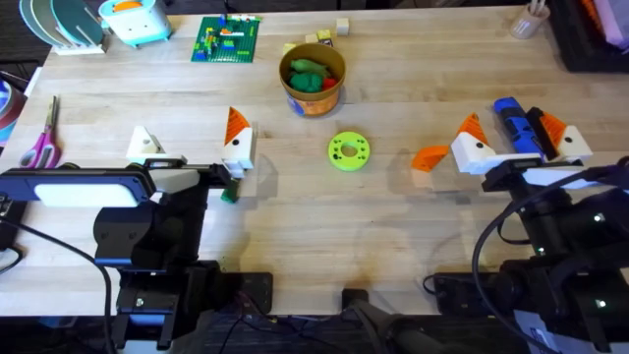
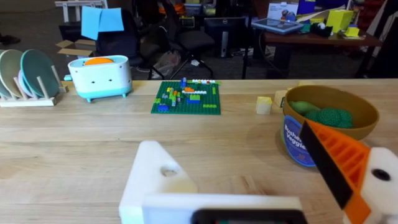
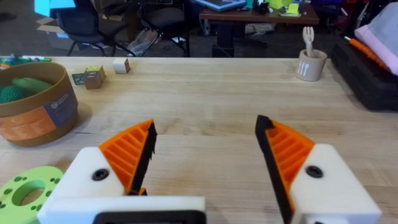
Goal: Pick up the gripper from the table and insert it into the empty holder that is missing its gripper. Then pick up a screw, insert it into the mounting hole, and use the screwdriver to tighten it. Finally, clean up the table by picking up the vegetable and placing it into the bucket.
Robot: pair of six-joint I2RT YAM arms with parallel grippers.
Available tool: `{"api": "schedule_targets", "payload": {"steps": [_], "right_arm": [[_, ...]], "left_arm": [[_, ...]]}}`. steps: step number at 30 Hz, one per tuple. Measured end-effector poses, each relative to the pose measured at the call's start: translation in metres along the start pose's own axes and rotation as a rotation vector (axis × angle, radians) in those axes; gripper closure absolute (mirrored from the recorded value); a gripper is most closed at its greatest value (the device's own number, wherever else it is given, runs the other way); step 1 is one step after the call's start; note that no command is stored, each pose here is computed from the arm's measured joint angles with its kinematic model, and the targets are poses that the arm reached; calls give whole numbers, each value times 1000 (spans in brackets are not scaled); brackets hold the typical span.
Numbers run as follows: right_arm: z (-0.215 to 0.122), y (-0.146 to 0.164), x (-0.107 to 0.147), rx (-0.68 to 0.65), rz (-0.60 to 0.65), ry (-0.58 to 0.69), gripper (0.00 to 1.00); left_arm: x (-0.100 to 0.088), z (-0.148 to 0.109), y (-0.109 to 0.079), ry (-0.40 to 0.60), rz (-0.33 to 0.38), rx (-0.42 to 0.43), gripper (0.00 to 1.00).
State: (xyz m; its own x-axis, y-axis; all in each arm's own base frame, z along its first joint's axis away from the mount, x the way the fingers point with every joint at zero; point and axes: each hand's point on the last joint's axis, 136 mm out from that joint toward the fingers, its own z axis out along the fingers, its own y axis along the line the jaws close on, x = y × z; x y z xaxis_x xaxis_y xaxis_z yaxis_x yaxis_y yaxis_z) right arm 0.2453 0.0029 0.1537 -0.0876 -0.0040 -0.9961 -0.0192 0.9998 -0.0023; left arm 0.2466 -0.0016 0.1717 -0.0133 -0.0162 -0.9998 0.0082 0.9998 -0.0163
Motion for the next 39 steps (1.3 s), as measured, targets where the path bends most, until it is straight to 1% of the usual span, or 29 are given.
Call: {"api": "schedule_targets", "payload": {"steps": [3, 9, 13, 15, 16, 18, 20, 21, 23, 26, 28, 30, 33, 37, 39], "right_arm": [[0, 0, 4, -1, 0, 19, 11], [0, 0, 4, 0, 0, 19, 11], [-1, -2, 5, 11, -2, 31, 11], [-6, -2, 6, 11, -2, 78, 11], [-10, -3, 10, 17, -2, 126, 11], [-19, -5, 18, 32, -2, 220, 10], [-29, -8, 11, 48, -4, 284, 10], [-33, -9, 2, 54, -5, 298, 10], [-41, -11, -25, 66, -7, 304, 10], [-48, -12, -60, 73, -8, 322, 10], [-50, -12, -74, 74, -10, 368, 10], [-50, -12, -81, 74, -10, 416, 10], [-44, -13, -87, 73, -11, 463, 10], [-39, -13, -89, 73, -12, 484, 10], [-40, -13, -88, 73, -12, 486, 10]], "left_arm": [[0, 0, 0, 0, 0, 0, 9], [0, 0, 0, 0, -2, 0, 9], [1, -1, 0, 18, -43, 0, 10], [-1, -5, 0, 62, -69, -3, 10], [-7, -8, 0, 84, -81, -4, 9], [-19, -16, -1, 140, -100, -8, 9], [-37, -23, -1, 187, -117, -13, 9], [-44, -27, -1, 223, -122, -16, 9], [-56, -33, -2, 318, -133, -23, 9], [-61, -40, -3, 507, -142, -36, 8], [-64, -39, -5, 624, -148, -35, 9], [-67, -32, -7, 693, -153, -32, 9], [-61, -20, -8, 783, -158, -34, 9], [-36, -12, -10, 910, -168, -34, 8], [-29, -9, -10, 947, -170, -36, 7]]}}
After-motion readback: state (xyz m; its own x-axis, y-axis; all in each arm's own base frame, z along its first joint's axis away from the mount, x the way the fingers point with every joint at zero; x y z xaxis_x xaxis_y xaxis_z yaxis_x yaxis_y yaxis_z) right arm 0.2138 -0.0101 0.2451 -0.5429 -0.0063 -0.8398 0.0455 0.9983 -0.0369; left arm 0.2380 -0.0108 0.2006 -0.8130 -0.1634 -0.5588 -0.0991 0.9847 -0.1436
